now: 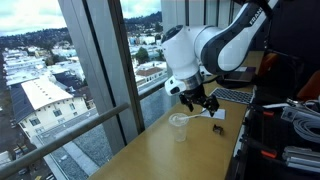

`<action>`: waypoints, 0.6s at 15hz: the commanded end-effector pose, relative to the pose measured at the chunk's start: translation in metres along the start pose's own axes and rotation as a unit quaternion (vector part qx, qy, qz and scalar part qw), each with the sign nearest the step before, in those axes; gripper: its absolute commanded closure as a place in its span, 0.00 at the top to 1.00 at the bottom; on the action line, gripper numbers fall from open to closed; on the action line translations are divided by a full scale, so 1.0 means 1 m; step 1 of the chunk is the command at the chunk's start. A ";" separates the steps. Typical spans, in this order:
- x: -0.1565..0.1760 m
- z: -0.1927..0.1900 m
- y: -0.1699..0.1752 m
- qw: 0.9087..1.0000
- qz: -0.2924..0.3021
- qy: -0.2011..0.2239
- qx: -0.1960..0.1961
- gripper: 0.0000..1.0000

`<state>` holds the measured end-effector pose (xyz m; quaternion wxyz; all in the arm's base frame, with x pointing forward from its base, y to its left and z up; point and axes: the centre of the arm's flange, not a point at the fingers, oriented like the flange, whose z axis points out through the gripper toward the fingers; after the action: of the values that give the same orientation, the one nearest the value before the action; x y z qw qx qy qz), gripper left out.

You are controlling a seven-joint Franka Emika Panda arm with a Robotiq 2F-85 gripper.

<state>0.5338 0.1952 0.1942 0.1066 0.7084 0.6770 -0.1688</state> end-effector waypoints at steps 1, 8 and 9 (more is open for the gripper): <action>-0.009 0.016 -0.004 0.999 -0.029 0.004 -0.036 1.00; -0.008 0.018 -0.009 0.996 -0.050 0.005 -0.075 1.00; -0.009 0.018 -0.009 0.996 -0.052 0.005 -0.079 1.00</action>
<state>0.5286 0.1870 0.1774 0.1348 0.6721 0.7163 -0.1308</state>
